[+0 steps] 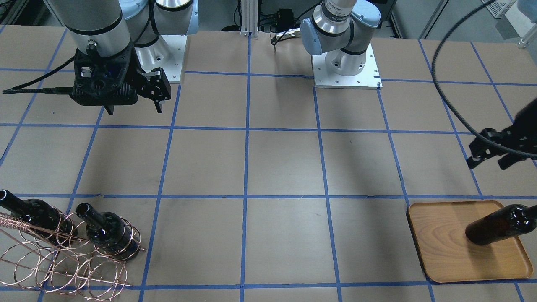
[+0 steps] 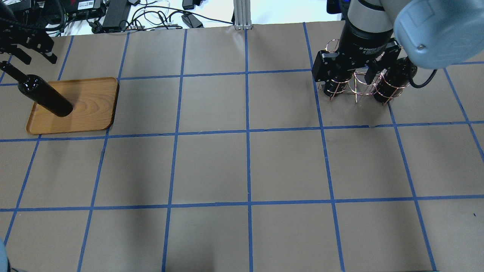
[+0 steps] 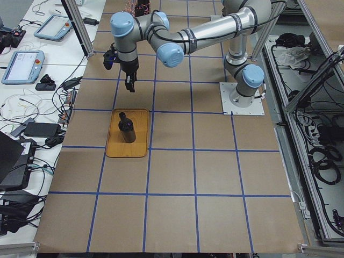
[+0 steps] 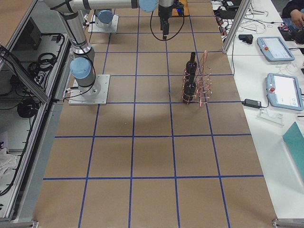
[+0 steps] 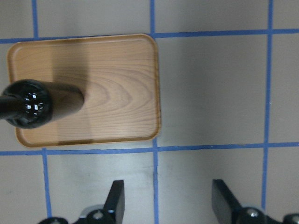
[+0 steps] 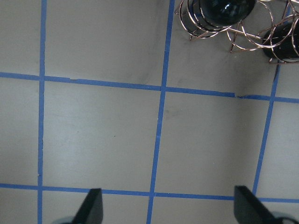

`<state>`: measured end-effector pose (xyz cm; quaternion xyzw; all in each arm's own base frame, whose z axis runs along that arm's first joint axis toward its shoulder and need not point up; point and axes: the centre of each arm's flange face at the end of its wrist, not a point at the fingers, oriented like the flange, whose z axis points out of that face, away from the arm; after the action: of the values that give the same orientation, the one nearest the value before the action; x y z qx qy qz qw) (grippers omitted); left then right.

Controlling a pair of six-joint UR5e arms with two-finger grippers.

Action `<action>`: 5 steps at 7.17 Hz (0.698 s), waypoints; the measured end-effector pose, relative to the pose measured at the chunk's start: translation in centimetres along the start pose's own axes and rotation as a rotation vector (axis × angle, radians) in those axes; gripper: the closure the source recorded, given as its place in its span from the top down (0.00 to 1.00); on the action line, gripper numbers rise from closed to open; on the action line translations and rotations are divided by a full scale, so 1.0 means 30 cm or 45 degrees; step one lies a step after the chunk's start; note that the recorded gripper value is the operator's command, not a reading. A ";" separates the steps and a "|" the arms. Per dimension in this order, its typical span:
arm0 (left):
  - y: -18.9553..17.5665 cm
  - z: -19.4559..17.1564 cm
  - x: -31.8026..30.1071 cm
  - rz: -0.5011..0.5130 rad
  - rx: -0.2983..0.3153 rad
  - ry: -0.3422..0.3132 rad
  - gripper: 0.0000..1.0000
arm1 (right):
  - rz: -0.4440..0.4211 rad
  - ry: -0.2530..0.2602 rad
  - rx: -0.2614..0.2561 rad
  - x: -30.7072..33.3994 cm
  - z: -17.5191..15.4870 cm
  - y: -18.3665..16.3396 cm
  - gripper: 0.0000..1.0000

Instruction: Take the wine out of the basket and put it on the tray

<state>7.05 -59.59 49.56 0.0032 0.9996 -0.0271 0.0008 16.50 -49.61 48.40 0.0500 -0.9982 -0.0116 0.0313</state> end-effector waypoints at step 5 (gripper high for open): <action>0.253 -0.166 0.682 0.053 0.079 0.010 1.00 | 0.009 -0.047 0.011 -0.014 -0.012 0.003 1.00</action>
<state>-13.35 -51.60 54.08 0.0243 0.9980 -0.0580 -0.0026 16.95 -49.49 48.74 0.0465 -0.9988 -0.0081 0.0127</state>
